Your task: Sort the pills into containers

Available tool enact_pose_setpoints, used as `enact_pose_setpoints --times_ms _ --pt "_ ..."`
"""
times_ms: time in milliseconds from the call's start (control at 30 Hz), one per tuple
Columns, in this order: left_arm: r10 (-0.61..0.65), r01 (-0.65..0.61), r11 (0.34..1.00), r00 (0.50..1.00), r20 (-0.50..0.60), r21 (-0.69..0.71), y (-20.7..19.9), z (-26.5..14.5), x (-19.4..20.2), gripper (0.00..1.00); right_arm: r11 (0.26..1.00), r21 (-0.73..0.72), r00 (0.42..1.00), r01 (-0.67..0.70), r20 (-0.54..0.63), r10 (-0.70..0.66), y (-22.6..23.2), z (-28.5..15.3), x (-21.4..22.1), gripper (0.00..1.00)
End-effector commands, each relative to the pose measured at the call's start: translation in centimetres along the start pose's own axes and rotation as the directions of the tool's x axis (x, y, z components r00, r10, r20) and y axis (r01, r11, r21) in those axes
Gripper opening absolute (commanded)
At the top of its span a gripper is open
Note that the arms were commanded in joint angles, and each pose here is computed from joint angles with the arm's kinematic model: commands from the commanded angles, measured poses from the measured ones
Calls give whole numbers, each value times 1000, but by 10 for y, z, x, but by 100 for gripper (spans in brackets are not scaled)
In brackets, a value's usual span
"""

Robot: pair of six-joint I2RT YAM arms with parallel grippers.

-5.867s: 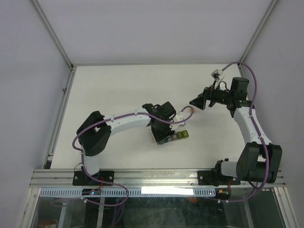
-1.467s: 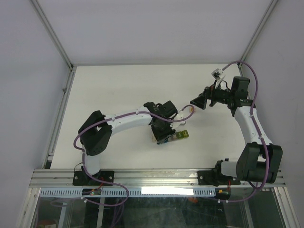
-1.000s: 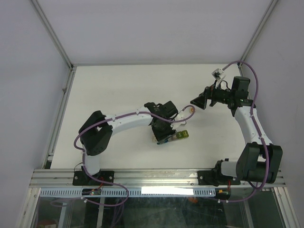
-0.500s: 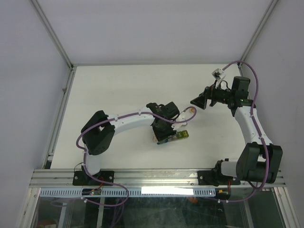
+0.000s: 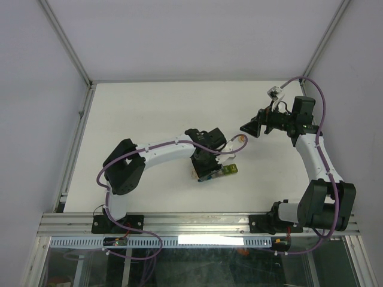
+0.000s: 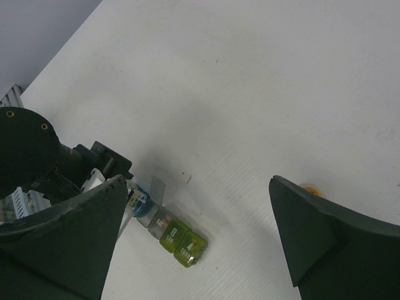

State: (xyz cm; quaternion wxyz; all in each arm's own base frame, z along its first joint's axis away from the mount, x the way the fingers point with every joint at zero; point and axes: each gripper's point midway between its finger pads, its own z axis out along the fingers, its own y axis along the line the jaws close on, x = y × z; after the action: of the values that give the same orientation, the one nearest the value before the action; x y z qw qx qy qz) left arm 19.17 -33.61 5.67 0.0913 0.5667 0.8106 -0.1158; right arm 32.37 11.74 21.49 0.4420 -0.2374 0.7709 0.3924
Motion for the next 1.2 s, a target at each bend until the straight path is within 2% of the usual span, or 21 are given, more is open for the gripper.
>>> enact_pose_setpoints --times_ms 0,67,133,200,233,333,400,433,500,533,600,633,700,733,800,833,900,967,1000,1100,1167 --pt "21 -19 999 998 56 -26 3 -13 -11 0 997 8 996 78 48 -79 4 -7 -27 100" --pt "-22 21 1000 999 40 16 0 -14 -12 0 997 9 996 80 48 -80 4 -7 -26 99" --pt "38 -39 999 997 62 15 -13 -15 -20 0 997 10 996 78 48 -78 3 -7 -26 100" --pt "6 -5 999 999 42 -32 7 -11 -6 0 997 6 996 76 47 -77 4 -7 -26 100" --pt "-32 32 999 999 22 -5 9 -12 -3 0 997 7 996 75 47 -75 3 -7 -26 100" --pt "43 -43 999 997 69 -10 -10 -20 -18 0 997 10 996 76 48 -76 3 -7 -26 99" --pt "-8 10 1000 998 55 -27 8 -15 -10 0 997 7 996 72 46 -72 3 -7 -26 100" --pt "-27 27 1000 999 42 -5 2 -17 -13 0 997 9 996 72 46 -72 2 -7 -25 99" --pt "36 -35 999 999 33 -21 -15 -17 -18 0 997 11 996 74 49 -74 2 -7 -26 99" --pt "42 -41 998 998 42 -38 -9 -14 -16 0 997 7 996 72 48 -73 3 -7 -26 99" --pt "-41 41 999 999 28 -18 10 -12 -3 0 998 4 997 69 46 -70 3 -7 -25 99" --pt "-51 51 999 998 35 3 5 -16 -8 0 998 7 996 70 46 -70 2 -7 -25 99" --pt "31 -31 1000 996 80 -1 -15 -22 -24 0 997 10 996 71 49 -71 2 -8 -26 99" --pt "46 -45 999 995 87 -14 -11 -19 -21 0 998 9 997 67 48 -68 2 -7 -26 100" --pt "-52 52 999 998 38 5 8 -14 -6 0 998 2 997 67 46 -67 3 -7 -25 99" --pt "-51 50 998 997 50 36 1 -18 -14 0 998 5 996 70 49 -71 3 -8 -26 99" --pt "49 -49 999 995 90 -2 -16 -20 -27 0 997 10 996 72 51 -72 2 -8 -27 99" --pt "-4 6 999 999 51 -39 8 -10 -13 0 998 5 996 70 51 -71 3 -8 -27 100" --pt "-32 32 999 999 24 0 4 -11 -12 0 998 6 997 66 49 -66 3 -8 -26 100" --pt "54 -53 998 996 68 -27 -12 -15 -20 0 997 9 996 70 51 -70 2 -8 -27 99" --pt "-17 18 1000 998 63 -22 6 -14 -15 0 998 4 997 66 49 -66 2 -8 -26 100"
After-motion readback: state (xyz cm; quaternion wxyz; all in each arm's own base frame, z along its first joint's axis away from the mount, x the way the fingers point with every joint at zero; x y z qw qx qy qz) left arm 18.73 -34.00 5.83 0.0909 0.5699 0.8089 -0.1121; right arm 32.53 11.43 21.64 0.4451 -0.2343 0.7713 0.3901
